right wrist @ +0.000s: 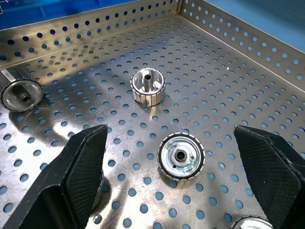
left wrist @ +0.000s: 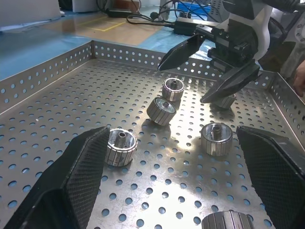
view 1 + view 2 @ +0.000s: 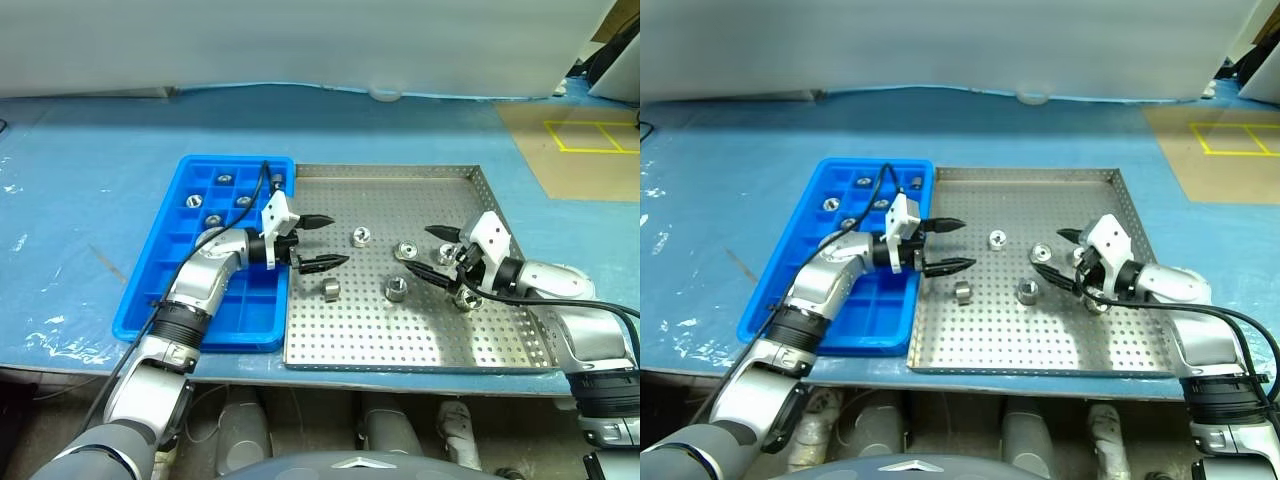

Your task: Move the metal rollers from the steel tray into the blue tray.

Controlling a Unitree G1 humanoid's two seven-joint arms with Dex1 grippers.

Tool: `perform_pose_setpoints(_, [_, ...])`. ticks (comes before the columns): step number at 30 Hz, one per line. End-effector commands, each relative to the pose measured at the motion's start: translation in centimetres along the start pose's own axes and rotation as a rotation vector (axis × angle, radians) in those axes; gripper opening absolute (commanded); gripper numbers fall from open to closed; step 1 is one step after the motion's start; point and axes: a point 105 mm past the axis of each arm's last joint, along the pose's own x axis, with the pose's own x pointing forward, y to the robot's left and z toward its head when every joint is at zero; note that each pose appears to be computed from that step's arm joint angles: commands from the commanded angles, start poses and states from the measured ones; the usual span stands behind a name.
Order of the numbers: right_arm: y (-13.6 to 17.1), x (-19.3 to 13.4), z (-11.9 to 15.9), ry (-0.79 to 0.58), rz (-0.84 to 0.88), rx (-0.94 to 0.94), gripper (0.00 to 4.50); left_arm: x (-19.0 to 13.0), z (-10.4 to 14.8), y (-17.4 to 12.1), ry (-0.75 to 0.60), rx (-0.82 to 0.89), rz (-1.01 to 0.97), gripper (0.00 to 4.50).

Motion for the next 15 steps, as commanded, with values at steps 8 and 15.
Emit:
perform_pose_setpoints(8, [0.0, -0.4, 0.8, -0.02, -0.016, -0.015, 4.45, 1.1, 1.2, -0.3, -0.008, 0.039, -0.054, 4.5])
perform_pose_setpoints(15, [0.3, -0.5, 0.7, -0.002, -0.028, -0.009, 4.45, 1.4, 0.9, -0.4, 0.086, 0.057, -0.145, 4.5])
